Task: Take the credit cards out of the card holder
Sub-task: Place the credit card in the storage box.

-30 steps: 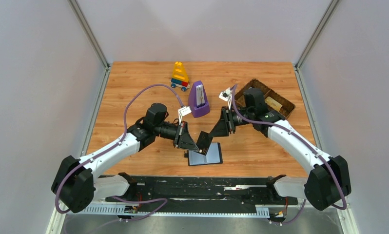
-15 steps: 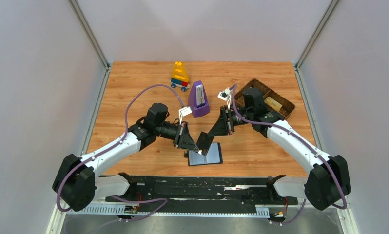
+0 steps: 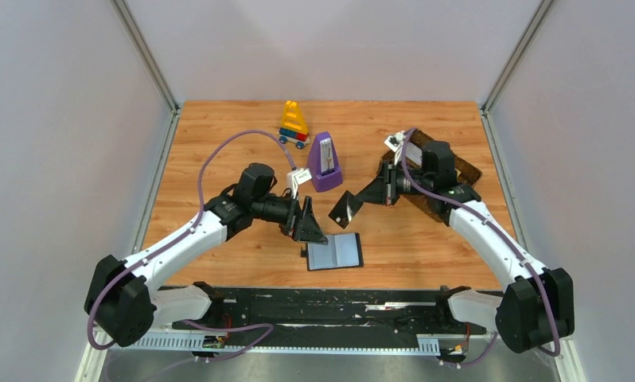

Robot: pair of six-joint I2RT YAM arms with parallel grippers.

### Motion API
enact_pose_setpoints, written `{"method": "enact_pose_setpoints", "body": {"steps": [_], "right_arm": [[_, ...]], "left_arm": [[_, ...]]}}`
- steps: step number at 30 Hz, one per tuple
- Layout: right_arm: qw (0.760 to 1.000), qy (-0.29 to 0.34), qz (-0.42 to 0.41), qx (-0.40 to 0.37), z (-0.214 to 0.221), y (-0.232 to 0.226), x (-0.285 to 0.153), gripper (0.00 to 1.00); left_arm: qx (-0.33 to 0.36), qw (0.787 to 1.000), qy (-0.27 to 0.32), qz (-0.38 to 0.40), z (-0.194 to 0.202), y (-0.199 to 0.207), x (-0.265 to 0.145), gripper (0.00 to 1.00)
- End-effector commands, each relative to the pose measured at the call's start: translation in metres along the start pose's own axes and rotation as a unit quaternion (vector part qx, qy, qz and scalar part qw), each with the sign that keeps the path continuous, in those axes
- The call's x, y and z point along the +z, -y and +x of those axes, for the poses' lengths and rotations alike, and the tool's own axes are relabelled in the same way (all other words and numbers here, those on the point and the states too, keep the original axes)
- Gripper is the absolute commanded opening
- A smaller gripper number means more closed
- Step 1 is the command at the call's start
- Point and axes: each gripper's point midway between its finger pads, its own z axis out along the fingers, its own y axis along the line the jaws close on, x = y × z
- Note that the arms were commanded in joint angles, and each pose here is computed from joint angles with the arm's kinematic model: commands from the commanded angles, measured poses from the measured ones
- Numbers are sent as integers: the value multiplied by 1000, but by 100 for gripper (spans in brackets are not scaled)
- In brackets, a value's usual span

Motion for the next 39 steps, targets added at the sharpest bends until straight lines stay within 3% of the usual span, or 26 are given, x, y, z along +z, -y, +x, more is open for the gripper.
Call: {"method": "enact_pose_setpoints", "body": {"steps": [1,6,14,17,23,27,39], "right_arm": [[993,98,71,7,-40,23,-25,0],[948,236,208,43,-78,73,-83,0],[823,436,355,86,-99,133,-186,0],[779,484,385,102,-94,148,-211,0],[721,551,394,148,-77,174,-235,0],[702,566,395,178,-68,189,-238,0],[694,558,380,248,-49,224,-222,0]], "left_arm": [[36,999,20,-23,-16,11,-13,100],[52,996,14,-73,-18,8,-26,100],[79,988,15,-130,-21,6,-45,100],[89,982,14,-163,-20,-4,-52,100],[100,977,6,-187,-14,-13,-57,100],[105,975,4,-197,-12,-18,-59,100],[109,972,8,-208,-10,-22,-61,100]]}}
